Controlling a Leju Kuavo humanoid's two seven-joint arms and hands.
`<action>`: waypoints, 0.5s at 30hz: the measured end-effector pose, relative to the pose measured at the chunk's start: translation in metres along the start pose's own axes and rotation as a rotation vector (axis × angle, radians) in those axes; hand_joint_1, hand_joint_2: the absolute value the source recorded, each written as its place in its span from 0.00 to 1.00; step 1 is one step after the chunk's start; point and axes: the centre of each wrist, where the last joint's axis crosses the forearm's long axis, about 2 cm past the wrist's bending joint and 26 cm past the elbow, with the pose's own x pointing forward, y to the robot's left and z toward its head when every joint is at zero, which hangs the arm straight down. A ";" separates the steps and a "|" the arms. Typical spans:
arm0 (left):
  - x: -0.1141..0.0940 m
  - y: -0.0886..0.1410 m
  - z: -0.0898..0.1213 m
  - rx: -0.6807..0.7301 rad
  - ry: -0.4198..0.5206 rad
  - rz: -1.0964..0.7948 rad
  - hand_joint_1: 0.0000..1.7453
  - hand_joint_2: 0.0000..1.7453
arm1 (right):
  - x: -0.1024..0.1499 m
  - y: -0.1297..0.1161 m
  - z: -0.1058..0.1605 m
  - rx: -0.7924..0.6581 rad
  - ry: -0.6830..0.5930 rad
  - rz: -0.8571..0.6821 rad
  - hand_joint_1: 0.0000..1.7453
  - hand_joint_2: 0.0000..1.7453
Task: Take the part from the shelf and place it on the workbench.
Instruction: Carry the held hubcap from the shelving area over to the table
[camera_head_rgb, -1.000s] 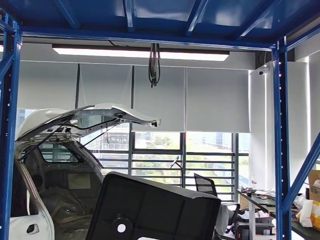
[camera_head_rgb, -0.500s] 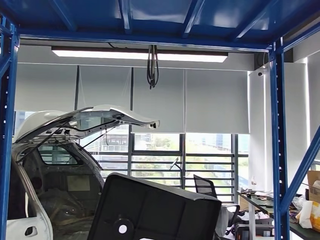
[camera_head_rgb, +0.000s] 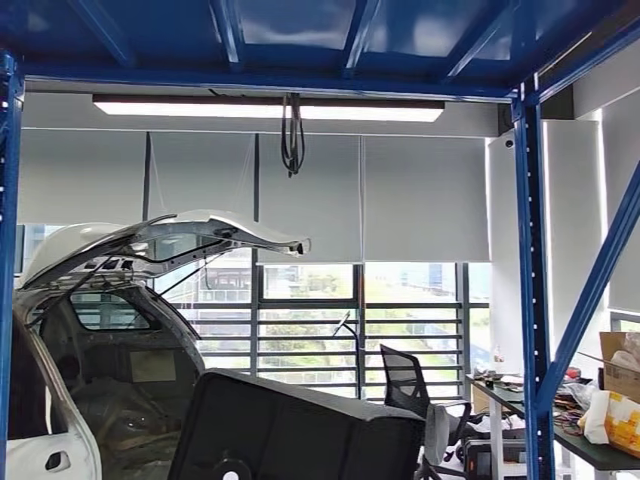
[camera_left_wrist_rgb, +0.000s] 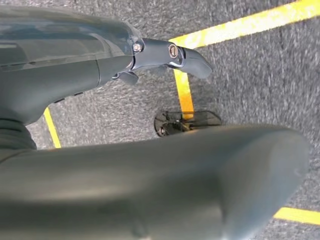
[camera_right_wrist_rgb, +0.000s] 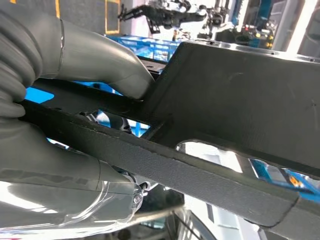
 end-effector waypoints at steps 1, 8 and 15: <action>0.001 0.000 0.000 0.000 -0.002 0.000 0.00 0.00 | 0.000 0.001 -0.003 0.004 -0.001 -0.003 1.00 1.00; 0.001 0.002 0.000 -0.001 -0.002 -0.006 0.00 0.00 | -0.004 0.002 -0.008 0.020 0.010 -0.013 1.00 1.00; 0.001 0.002 0.000 -0.007 -0.003 -0.023 0.00 0.00 | -0.006 0.003 -0.008 0.023 0.016 -0.020 1.00 1.00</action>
